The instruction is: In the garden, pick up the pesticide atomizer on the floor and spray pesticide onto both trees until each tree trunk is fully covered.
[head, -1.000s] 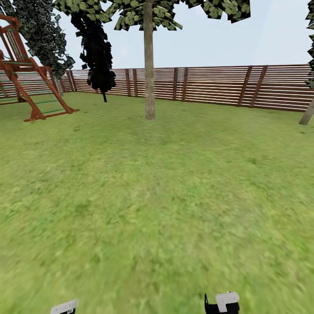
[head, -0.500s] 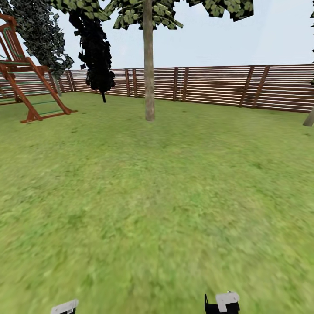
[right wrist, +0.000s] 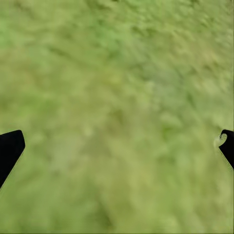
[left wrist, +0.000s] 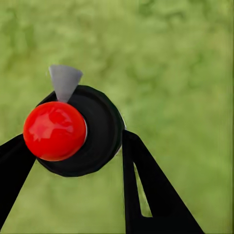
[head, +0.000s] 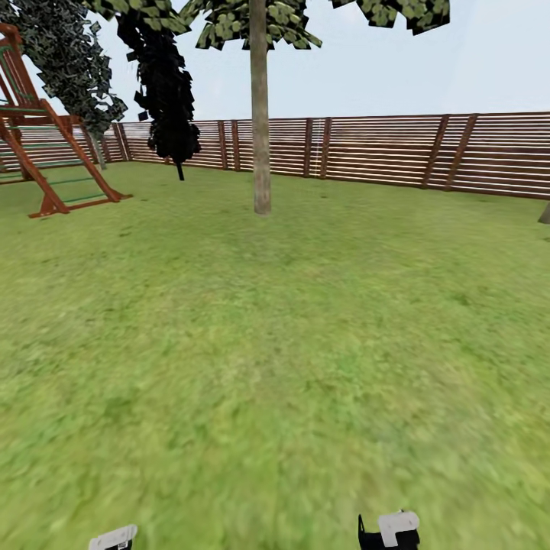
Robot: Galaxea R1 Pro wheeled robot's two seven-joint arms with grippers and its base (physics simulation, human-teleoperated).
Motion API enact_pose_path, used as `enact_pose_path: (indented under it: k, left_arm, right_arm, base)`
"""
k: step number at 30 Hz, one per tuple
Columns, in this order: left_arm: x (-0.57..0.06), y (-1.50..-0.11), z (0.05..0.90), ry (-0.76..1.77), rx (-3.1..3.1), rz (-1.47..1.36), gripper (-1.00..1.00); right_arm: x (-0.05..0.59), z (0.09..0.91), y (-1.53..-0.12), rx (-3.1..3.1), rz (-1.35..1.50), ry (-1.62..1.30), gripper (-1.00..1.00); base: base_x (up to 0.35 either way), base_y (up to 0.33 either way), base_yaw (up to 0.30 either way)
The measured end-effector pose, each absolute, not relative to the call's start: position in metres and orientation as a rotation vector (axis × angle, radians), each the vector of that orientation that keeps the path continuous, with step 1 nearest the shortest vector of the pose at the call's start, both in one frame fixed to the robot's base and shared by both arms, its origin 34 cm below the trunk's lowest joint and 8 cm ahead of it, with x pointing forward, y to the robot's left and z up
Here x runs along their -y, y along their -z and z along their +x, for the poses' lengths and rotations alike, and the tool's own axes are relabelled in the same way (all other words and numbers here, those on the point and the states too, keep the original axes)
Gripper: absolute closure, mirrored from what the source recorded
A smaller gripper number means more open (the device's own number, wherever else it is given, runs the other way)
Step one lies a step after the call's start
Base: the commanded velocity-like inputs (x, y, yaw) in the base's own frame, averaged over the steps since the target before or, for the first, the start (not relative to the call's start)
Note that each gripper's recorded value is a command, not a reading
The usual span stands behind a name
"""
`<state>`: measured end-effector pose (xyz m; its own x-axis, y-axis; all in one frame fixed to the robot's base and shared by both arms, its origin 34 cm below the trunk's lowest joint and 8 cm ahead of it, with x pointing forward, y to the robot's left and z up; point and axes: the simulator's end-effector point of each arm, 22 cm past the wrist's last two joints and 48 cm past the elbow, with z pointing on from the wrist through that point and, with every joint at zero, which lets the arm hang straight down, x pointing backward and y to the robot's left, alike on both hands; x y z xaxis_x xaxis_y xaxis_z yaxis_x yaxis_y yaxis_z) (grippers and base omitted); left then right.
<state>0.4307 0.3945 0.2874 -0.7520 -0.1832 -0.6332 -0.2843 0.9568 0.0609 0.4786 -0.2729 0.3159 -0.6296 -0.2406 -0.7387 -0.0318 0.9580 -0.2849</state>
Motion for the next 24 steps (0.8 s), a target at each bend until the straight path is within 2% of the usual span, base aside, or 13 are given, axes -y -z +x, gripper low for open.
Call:
enact_pose_path:
  k: [24]
  left_arm:
    - [-0.3938, -0.2873, 0.4307, -0.200, -2.441, -0.328, 1.00]
  right_arm:
    - [0.2710, 0.4787, -0.3159, -2.238, -0.191, 0.305, -1.00]
  base:
    - [0.340, 0.000, 0.000]
